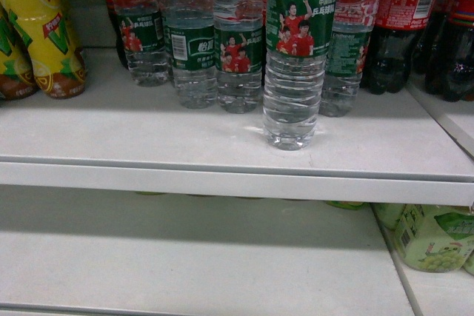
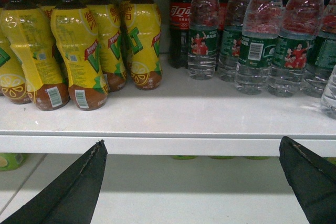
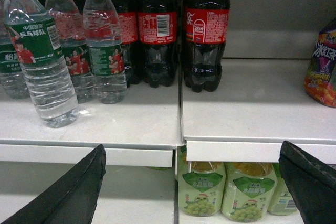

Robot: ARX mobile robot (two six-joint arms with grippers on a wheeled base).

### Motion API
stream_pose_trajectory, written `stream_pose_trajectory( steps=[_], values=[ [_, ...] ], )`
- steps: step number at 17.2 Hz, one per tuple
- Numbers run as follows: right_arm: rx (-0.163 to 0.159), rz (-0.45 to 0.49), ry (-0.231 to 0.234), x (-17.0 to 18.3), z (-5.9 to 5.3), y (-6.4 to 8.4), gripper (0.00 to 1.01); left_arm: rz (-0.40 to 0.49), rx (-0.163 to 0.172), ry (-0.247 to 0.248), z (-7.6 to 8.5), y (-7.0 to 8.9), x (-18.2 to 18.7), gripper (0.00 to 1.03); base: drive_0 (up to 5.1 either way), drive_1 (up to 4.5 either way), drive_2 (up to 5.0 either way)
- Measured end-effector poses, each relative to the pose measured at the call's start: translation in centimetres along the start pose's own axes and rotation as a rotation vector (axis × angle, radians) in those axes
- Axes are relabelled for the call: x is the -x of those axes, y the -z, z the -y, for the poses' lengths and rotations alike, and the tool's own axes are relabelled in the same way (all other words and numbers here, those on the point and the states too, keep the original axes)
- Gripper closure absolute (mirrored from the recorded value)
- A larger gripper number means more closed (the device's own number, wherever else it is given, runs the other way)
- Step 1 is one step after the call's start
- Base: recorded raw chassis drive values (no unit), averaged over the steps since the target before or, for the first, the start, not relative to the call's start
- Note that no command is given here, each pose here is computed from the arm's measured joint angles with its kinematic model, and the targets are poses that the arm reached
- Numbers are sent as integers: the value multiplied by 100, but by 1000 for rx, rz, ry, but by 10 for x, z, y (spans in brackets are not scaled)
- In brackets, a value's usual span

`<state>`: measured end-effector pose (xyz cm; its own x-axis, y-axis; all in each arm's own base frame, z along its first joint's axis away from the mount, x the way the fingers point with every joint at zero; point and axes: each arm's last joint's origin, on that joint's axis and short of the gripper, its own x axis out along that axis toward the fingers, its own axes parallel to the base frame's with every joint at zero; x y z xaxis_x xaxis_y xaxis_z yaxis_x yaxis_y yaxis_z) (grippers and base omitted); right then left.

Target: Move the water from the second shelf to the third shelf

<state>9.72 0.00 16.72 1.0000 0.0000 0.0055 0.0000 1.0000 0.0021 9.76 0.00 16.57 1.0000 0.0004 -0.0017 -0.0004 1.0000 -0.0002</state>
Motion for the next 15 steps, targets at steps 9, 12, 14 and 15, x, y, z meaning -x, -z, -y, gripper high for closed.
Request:
stream_pose_trajectory(
  steps=[9,12,14,15],
  values=[
    [0,0,0,0,0,0,3,0,0,0,0,0,0,5,0,0,0],
    [0,0,0,0,0,0,3,0,0,0,0,0,0,5,0,0,0],
    [-67,-103,-70,-1,2,4,3,0,0,0,0,0,0,5,0,0,0],
    [-153,-144,-105,-6,6,3,3,0,0,-2,0,0,0,5,0,0,0]
  ],
)
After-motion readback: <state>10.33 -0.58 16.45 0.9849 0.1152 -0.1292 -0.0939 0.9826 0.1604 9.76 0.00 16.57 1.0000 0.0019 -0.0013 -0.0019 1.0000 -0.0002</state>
